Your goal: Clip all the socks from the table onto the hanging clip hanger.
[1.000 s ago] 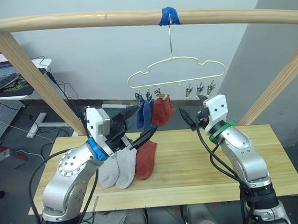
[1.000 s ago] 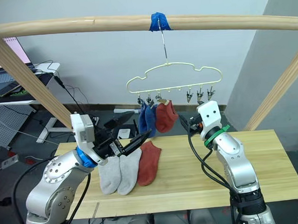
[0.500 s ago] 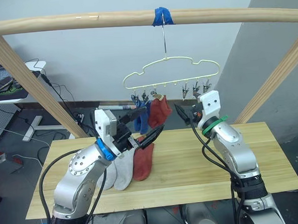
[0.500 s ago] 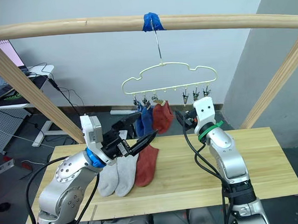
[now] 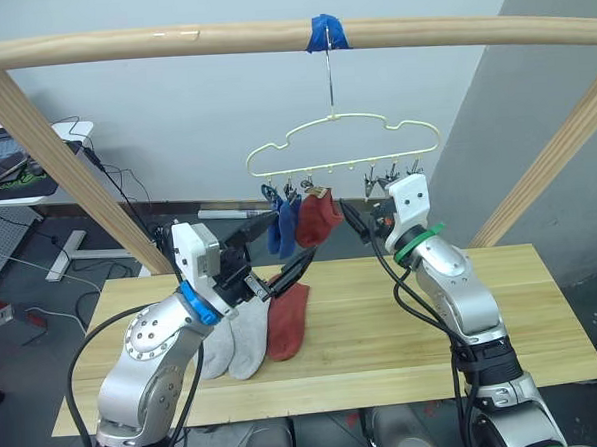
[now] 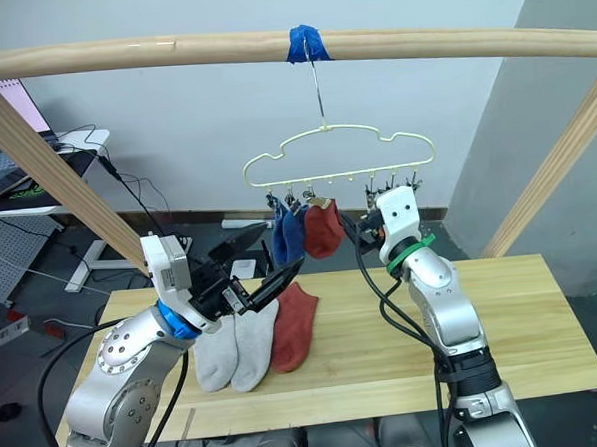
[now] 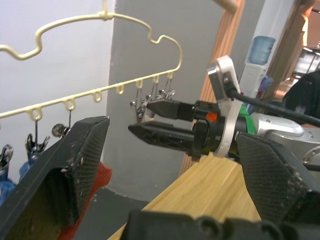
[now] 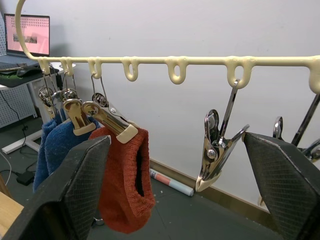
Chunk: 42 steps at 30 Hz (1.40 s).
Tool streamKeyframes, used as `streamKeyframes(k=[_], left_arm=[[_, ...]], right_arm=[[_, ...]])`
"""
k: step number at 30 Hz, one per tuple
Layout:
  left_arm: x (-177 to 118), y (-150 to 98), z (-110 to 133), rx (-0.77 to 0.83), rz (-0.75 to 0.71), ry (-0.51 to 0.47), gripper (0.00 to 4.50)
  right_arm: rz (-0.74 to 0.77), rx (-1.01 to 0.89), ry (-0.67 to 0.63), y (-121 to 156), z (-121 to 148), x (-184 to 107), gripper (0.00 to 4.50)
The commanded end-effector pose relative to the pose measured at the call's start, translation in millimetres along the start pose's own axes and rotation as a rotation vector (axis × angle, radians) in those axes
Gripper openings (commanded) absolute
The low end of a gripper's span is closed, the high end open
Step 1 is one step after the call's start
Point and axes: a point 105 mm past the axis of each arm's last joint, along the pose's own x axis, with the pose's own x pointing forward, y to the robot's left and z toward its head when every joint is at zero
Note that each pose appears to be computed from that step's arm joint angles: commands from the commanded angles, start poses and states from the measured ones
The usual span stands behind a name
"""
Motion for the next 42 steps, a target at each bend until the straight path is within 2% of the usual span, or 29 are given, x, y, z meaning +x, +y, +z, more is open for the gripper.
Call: streamKeyframes(k=[1,9,39,42], left_arm=[[-2,-4,11,0.045,-0.01,-0.031,4.5],[0,-2,13,0.05,-0.007,-0.035,4.5],[4,-4,12,0.047,-0.001,-0.036,4.5],[4,-5,11,0.046,-0.004,-0.034,4.5]], right_arm=[[-0.016,-0.021,-0.074,-3,19,5,4.43],[0.009,-0.01,-0.09,3,23,10,4.43],[0.004,0.034,-0.109,2,28,19,4.43],[0.001,0.034,-0.105,1,27,19,3.81]])
